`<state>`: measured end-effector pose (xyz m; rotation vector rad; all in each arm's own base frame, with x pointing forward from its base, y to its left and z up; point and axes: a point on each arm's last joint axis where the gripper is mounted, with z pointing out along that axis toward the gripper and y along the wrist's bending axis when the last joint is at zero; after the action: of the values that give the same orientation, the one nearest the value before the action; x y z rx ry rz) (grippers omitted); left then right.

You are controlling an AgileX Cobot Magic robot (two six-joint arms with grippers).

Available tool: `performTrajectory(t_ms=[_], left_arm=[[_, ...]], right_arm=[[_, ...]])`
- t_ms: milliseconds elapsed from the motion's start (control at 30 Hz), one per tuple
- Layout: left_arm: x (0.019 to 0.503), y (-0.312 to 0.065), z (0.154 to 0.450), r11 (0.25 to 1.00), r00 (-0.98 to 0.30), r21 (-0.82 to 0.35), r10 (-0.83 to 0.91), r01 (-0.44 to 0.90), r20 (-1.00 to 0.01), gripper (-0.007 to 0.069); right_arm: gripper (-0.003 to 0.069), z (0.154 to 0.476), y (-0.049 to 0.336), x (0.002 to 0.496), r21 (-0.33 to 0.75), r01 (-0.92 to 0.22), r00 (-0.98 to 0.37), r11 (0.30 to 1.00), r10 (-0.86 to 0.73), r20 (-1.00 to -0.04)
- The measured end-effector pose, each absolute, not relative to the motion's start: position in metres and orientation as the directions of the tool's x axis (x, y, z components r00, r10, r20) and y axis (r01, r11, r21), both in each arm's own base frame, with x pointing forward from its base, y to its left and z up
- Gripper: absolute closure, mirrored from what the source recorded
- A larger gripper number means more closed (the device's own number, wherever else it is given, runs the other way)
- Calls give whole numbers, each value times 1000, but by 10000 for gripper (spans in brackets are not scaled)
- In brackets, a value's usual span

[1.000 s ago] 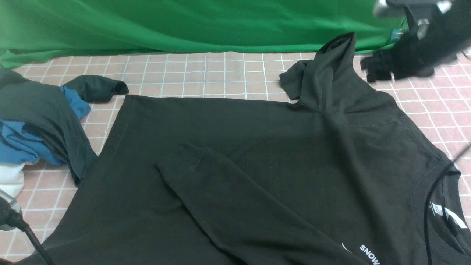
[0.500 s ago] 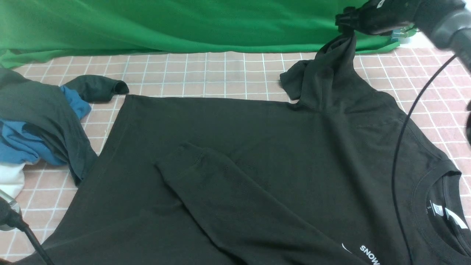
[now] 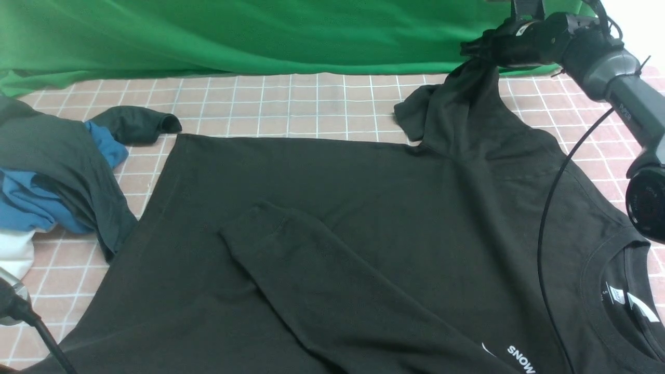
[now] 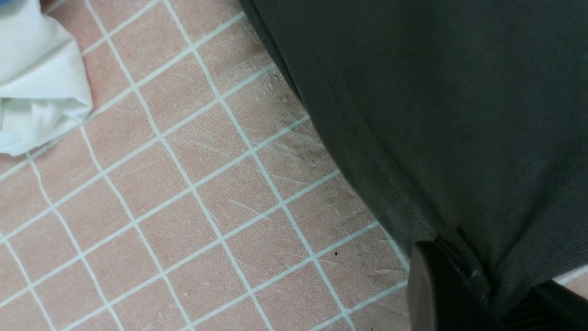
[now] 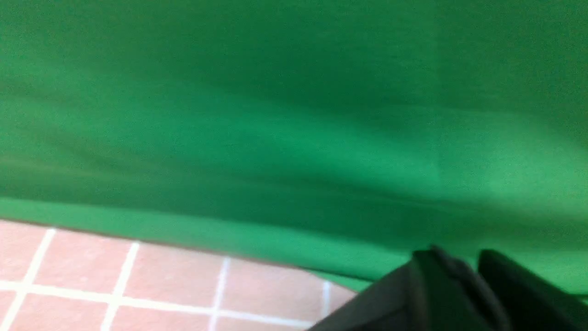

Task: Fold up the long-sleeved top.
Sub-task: Use your right arm to clamp the cuff farthest to him

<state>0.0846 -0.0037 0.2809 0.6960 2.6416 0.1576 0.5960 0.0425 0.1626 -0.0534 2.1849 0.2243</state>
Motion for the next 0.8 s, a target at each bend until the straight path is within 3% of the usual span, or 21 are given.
performTrajectory(t_ms=[133, 367, 533, 733, 800], left_arm=[[85, -3, 281, 869, -795, 210, 495, 448, -351, 575], [85, -3, 281, 869, -795, 211, 495, 448, -351, 575], [85, -3, 281, 869, -795, 212, 496, 448, -350, 575], [85, -2, 281, 866, -795, 223, 499, 447, -345, 575], [85, -2, 281, 866, -795, 224, 499, 447, -345, 575]], right_arm=[[612, 168, 46, 589, 146, -169, -642, 975, 3, -766], [613, 228, 61, 549, 165, -340, -767, 926, -171, -619], [613, 258, 72, 528, 200, -386, -801, 901, -219, -557], [613, 274, 88, 498, 214, -416, -822, 884, -265, -503], [613, 268, 103, 471, 230, -447, -842, 864, -320, -434]])
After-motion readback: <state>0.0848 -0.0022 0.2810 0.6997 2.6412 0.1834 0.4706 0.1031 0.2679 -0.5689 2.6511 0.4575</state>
